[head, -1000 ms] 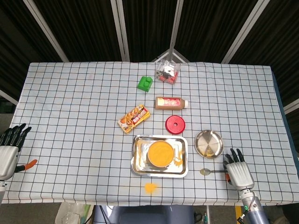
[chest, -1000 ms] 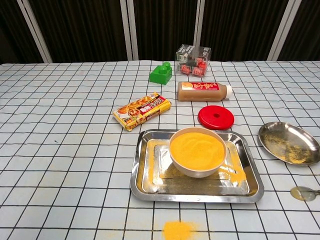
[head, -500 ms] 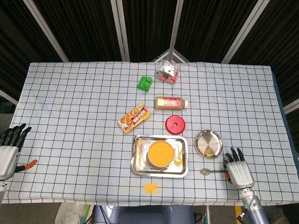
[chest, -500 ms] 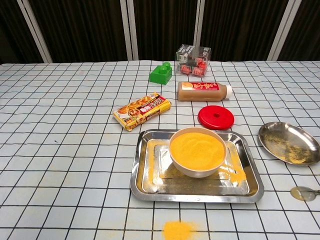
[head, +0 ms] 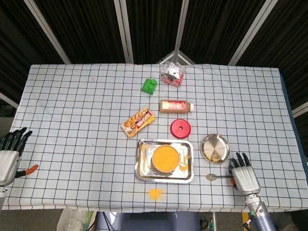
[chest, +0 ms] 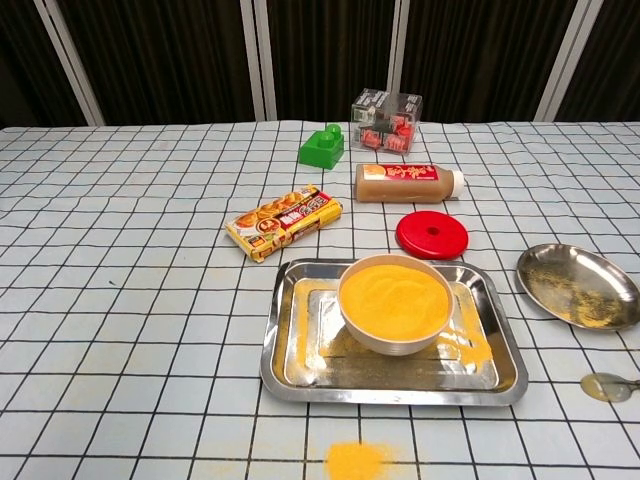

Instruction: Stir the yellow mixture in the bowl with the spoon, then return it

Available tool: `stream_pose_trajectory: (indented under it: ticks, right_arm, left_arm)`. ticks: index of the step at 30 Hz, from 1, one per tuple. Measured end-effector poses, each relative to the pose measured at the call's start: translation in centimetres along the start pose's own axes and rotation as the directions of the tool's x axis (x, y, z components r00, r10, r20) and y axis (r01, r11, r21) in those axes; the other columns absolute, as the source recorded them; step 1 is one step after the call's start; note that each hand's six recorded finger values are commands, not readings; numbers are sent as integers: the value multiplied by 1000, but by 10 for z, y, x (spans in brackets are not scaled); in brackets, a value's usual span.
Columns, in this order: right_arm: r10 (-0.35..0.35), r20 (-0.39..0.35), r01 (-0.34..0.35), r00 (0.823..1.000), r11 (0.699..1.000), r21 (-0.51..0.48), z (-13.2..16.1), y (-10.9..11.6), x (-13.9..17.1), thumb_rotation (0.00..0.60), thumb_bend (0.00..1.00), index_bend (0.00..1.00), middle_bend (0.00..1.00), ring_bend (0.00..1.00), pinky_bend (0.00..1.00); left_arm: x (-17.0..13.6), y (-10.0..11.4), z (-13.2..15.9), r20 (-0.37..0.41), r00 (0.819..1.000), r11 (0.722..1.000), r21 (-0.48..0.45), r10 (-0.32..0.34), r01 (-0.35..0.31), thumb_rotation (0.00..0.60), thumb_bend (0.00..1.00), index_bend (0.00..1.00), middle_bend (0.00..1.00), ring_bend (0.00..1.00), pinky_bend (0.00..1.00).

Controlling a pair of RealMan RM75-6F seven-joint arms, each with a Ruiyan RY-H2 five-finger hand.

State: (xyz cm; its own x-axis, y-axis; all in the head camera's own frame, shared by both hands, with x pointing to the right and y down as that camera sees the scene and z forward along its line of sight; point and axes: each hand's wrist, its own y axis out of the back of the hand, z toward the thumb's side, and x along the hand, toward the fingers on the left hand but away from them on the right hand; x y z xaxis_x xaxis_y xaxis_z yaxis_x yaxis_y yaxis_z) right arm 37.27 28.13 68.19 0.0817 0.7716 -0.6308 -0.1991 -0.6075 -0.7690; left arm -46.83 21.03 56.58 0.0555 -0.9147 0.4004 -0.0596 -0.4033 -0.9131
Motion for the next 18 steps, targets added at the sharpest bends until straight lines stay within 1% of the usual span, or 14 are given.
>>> stream_pose_trajectory:
  ticks: [9, 16, 18]
  right_arm:
    - [6, 2, -6, 1000, 1000, 9, -1, -2, -1, 600, 400, 505, 251, 0, 0]
    - [12, 4, -12, 1000, 1000, 18, -1, -5, 0, 600, 446, 506, 252, 0, 0]
    - [14, 4, -14, 1000, 1000, 20, -1, -5, 0, 600, 458, 524, 252, 0, 0]
  left_arm:
    - [0, 0, 0, -2, 1000, 1000, -1, -1, 1, 600, 0, 0, 0, 0, 0]
    - [0, 0, 0, -2, 1000, 1000, -2, 0, 0, 600, 0, 0, 0, 0, 0]
    - [0, 0, 0, -3, 1000, 1000, -3, 0, 0, 600, 0, 0, 0, 0, 0]
